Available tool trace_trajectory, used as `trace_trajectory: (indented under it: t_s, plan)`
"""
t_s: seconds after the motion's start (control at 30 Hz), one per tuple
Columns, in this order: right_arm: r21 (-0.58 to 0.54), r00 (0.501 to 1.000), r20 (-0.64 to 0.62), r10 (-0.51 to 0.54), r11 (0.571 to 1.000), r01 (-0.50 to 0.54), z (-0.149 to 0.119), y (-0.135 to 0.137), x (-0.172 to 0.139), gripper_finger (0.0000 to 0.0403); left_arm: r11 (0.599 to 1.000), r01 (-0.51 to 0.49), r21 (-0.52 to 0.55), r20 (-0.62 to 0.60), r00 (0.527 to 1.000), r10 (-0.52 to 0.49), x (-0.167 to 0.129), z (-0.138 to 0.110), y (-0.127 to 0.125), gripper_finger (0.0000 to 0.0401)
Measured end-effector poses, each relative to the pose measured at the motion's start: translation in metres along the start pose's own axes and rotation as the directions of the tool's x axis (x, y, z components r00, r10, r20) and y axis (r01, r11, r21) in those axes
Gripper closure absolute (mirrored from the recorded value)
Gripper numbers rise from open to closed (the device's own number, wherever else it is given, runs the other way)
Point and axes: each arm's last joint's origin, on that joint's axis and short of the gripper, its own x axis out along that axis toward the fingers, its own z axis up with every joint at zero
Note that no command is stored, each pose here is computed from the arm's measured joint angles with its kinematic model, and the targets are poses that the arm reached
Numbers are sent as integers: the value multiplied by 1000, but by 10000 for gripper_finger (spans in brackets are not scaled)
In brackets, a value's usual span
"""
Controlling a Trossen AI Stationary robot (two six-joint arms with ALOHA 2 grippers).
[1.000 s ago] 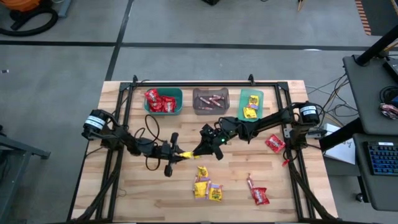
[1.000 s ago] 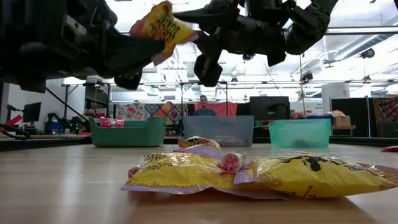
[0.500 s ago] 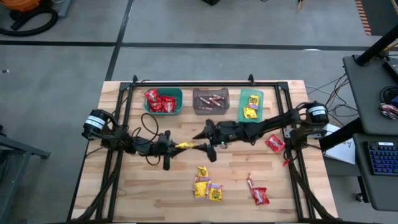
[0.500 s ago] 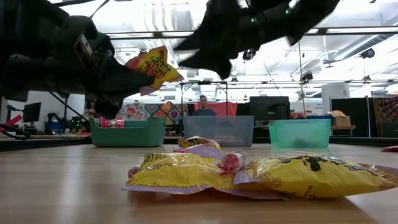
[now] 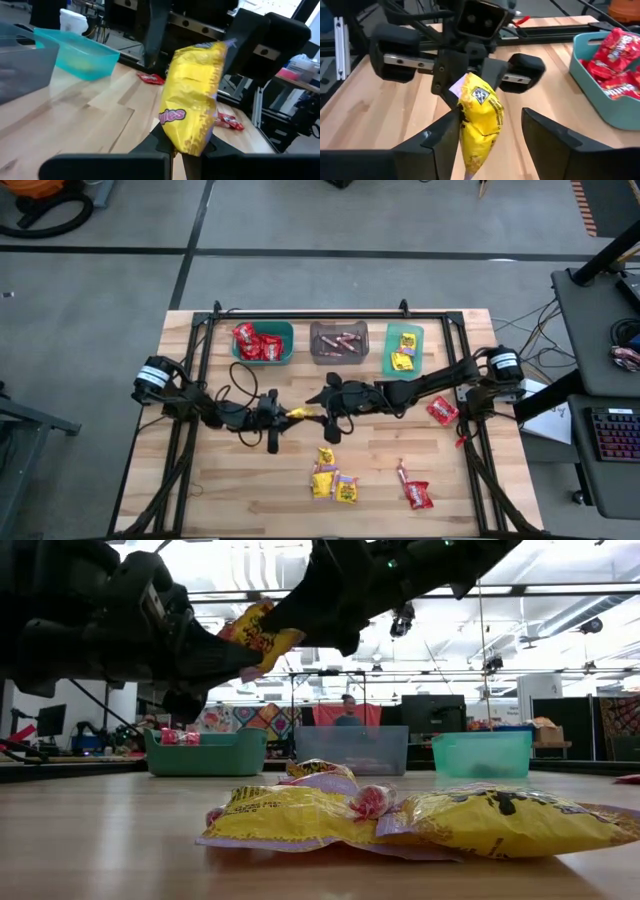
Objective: Sort candy
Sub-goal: Put the yellow candy into the light green bin
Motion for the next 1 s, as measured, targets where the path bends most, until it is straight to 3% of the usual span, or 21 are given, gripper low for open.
trace_trajectory:
  t_s: [0.17,0.37,0.57,0.8,0.9,1.0]
  plan:
    - [-15,1000,-5,11,1000,-11,1,0,2,260,1000,-8,8,-18,1000,8,-1,-2,1,401]
    - [-28,999,-34,17,999,-18,2,0,2,380,1000,-10,11,-23,1000,10,-1,-3,2,401]
    - [-21,999,-32,17,1000,-17,5,0,0,393,1000,-8,9,-19,1000,8,-1,-2,1,395]
    - [28,996,-95,4,1000,-1,21,-4,-6,394,1000,-12,21,-27,1000,12,-1,-3,2,353]
    - [44,981,-191,-24,998,33,29,-11,-11,394,999,-14,29,-35,999,15,-3,-4,3,327]
    - [42,936,-334,-110,990,131,37,-29,-22,394,999,-21,30,-52,998,22,-8,-6,6,303]
